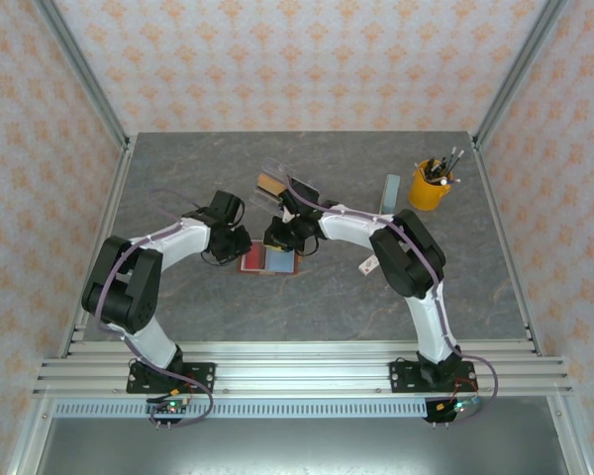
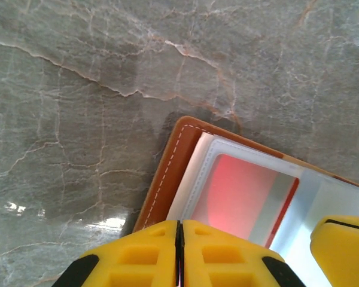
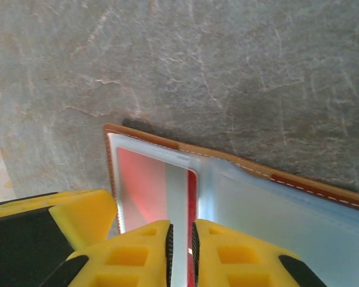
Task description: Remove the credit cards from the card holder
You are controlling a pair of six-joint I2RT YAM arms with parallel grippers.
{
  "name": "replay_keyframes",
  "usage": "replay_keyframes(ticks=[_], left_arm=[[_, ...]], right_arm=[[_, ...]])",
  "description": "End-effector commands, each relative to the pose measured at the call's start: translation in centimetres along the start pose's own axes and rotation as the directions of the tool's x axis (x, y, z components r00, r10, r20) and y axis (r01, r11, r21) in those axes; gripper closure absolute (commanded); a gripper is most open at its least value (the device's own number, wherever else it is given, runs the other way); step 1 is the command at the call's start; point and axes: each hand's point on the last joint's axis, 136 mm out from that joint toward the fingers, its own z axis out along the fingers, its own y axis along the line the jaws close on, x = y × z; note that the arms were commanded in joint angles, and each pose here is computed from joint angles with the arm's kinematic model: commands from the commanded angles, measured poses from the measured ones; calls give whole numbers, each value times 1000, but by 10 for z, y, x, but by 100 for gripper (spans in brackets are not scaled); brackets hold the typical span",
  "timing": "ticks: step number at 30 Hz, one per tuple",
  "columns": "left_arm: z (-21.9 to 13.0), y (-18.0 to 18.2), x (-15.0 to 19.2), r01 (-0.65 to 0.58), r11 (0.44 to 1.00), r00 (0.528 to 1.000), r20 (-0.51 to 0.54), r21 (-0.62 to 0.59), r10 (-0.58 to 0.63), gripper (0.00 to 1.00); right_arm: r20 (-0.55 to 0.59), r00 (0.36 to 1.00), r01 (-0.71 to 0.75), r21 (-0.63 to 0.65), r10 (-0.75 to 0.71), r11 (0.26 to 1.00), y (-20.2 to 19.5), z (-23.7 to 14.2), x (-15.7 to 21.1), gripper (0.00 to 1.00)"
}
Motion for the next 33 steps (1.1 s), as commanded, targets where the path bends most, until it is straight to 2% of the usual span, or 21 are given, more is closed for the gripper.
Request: replay_keyframes(ticks=[1, 16, 33], left_arm=[[6, 12, 1, 15, 999, 1000, 11, -44, -15, 89], [23, 33, 18, 38, 995, 999, -33, -90, -41, 92], [26, 34, 22, 41, 996, 998, -45, -85, -45, 92]], right_arm=[[-32, 999, -15, 44, 17, 999, -7, 7, 5, 82], [-81, 997, 3, -12, -4, 1000, 1, 16, 10, 84], [-92, 996, 2, -39, -6, 999, 5, 19, 10, 88]])
